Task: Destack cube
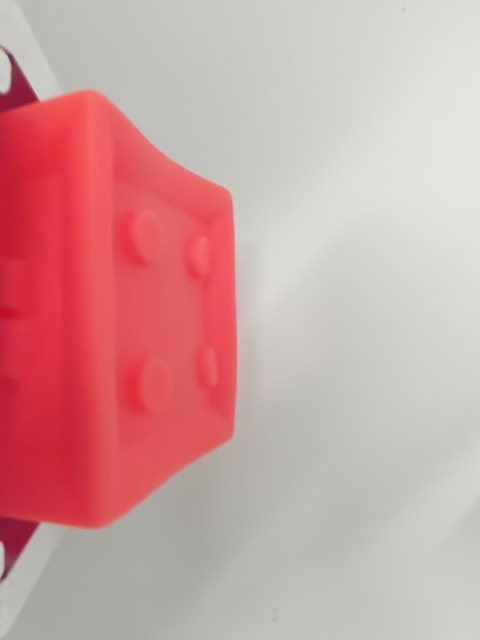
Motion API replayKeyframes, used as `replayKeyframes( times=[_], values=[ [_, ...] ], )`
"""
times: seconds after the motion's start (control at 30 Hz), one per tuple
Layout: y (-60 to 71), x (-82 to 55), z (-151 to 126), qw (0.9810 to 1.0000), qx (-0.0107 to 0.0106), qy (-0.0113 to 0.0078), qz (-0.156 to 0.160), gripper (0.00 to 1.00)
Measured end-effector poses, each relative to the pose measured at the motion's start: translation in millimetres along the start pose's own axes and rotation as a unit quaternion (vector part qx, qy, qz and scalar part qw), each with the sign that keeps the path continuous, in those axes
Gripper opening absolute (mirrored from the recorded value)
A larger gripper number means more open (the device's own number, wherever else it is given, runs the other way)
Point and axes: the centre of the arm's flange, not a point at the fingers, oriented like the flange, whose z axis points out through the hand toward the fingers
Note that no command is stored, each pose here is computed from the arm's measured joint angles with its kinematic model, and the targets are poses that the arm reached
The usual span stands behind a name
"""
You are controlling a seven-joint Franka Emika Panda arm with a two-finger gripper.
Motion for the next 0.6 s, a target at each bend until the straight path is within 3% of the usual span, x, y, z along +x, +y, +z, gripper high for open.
replayKeyframes(
  times=[0.6],
  values=[
    [0.2, 0.1, 23.5, 1.0, 0.0002, 0.0003, 0.0, 0.0]
  ],
)
